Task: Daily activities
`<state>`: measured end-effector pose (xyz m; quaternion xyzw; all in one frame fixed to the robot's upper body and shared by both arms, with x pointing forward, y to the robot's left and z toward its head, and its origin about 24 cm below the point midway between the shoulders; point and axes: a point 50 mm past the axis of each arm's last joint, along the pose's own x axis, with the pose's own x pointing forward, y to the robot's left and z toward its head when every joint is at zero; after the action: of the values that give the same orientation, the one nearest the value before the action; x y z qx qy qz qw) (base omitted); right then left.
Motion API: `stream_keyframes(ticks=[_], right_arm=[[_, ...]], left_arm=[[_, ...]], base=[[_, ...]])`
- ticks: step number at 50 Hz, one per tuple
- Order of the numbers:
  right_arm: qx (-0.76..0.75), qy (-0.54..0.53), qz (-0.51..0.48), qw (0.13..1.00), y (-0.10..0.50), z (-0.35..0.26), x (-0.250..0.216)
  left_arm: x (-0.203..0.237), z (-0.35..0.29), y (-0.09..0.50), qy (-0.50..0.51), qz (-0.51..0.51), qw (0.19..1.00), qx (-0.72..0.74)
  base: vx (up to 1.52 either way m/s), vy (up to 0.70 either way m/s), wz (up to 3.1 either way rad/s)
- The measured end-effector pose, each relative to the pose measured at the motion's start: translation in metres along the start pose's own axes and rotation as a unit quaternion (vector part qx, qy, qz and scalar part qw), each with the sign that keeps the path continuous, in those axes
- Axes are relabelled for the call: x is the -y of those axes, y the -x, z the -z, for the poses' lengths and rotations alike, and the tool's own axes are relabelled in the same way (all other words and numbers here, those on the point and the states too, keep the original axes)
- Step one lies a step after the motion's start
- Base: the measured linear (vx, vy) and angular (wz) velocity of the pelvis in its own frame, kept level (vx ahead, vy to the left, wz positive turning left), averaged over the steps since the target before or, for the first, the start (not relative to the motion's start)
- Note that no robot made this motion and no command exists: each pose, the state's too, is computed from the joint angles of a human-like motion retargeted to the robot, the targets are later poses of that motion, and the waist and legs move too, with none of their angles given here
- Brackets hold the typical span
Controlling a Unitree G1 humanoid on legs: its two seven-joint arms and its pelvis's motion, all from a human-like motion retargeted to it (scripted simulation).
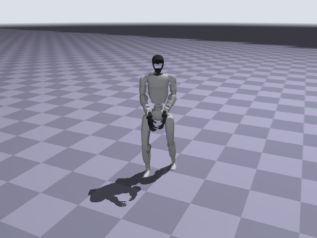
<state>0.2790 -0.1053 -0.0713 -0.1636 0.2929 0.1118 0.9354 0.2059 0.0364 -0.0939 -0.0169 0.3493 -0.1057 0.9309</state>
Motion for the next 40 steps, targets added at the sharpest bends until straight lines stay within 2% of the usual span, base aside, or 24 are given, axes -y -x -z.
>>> stream_keyframes(ticks=[10, 15, 27, 40], right_arm=[[0.015, 0.002, 0.005, 1.0, 0.001, -0.003, -0.005], [0.048, 0.014, 0.018, 0.999, -0.004, -0.026, -0.002], [0.192, 0.066, 0.126, 0.971, -0.003, -0.12, 0.054], [0.375, 0.104, 0.245, 0.888, 0.046, -0.22, 0.121]], left_arm=[[-0.008, 0.0, -0.001, -0.01, -0.02, 1.0, 0.008], [-0.012, 0.001, -0.001, -0.023, -0.032, 0.999, 0.014], [-0.053, 0.019, 0.005, -0.124, -0.112, 0.986, 0.017], [-0.098, 0.073, 0.034, -0.28, -0.153, 0.947, -0.04]], base=[[0.02, -0.04, 0.26], [0.01, -0.03, 0.34], [0.01, 0.02, 0.55], [0.01, 0.13, 0.71]])
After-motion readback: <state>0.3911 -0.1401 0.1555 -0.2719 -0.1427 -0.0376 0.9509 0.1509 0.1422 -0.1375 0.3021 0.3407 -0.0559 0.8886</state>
